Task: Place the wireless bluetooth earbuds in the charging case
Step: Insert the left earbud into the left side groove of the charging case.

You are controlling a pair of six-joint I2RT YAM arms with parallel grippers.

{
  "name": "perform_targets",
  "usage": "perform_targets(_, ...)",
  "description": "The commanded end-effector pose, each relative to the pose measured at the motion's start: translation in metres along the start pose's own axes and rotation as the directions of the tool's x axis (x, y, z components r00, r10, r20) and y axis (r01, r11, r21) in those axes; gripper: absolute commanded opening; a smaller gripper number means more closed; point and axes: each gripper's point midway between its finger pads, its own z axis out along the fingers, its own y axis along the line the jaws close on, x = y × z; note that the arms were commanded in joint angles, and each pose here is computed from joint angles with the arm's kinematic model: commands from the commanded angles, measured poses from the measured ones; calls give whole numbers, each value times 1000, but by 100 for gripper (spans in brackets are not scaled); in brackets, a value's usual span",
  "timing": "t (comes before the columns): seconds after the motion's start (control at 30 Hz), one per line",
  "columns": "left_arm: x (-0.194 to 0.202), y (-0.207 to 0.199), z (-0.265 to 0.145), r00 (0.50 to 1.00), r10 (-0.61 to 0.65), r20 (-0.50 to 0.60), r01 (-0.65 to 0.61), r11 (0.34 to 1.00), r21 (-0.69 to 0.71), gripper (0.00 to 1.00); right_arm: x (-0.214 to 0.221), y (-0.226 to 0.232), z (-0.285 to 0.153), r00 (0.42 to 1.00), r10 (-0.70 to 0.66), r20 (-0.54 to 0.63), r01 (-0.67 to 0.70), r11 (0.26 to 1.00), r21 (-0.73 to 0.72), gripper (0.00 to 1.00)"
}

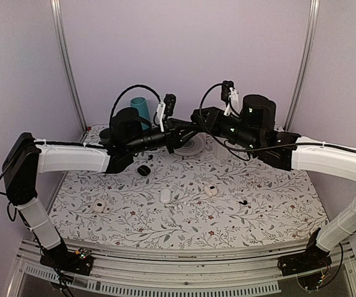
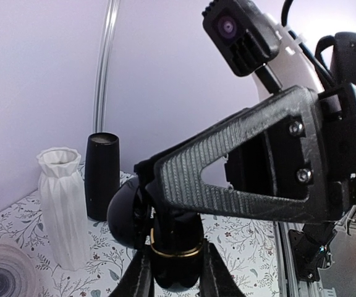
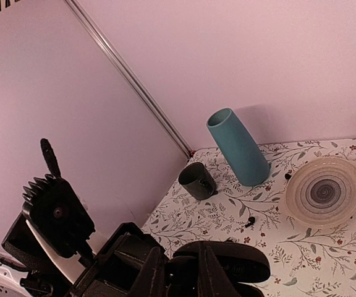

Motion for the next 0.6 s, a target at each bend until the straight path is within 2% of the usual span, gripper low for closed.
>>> perform_targets(0.0, -52, -20, -8, 982, 114, 152, -117, 993, 15, 0, 28, -4, 6, 996, -7, -92, 9, 1000, 16, 16)
perform_targets(0.57, -55, -20, -9, 975, 148, 165, -151, 988, 5, 0, 31, -6, 6, 995, -13, -101, 16, 1000, 27, 18)
